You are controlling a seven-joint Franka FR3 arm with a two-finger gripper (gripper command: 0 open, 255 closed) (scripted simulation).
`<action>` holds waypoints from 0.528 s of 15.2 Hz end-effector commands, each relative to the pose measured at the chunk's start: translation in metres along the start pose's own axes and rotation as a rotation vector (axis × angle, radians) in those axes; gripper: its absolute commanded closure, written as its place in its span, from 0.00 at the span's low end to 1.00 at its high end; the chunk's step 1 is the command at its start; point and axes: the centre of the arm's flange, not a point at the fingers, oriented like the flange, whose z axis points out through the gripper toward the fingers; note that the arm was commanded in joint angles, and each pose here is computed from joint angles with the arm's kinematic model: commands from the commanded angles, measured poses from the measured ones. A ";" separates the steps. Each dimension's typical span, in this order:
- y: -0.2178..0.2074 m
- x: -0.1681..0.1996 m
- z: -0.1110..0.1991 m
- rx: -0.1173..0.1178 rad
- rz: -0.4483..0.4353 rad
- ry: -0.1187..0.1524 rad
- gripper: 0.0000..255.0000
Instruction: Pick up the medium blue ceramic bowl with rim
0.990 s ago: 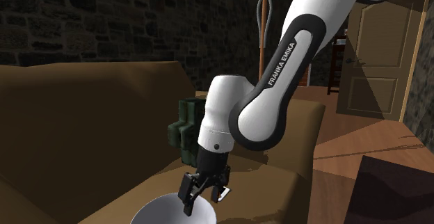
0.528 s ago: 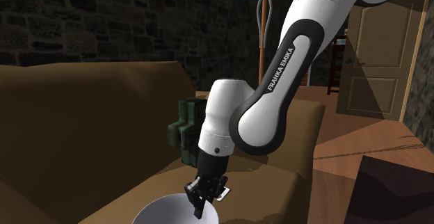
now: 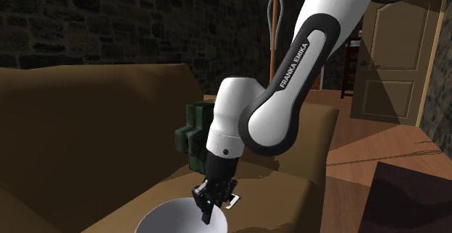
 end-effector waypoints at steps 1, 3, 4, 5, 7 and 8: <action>-0.002 0.001 -0.010 0.001 0.000 0.001 1.00; -0.004 0.002 -0.020 0.001 0.000 0.001 1.00; -0.005 0.002 -0.026 0.001 0.000 0.001 1.00; -0.006 0.003 -0.031 0.001 0.000 0.001 1.00; -0.009 0.004 -0.041 0.001 0.000 0.001 1.00; -0.010 0.004 -0.046 0.001 0.000 0.001 1.00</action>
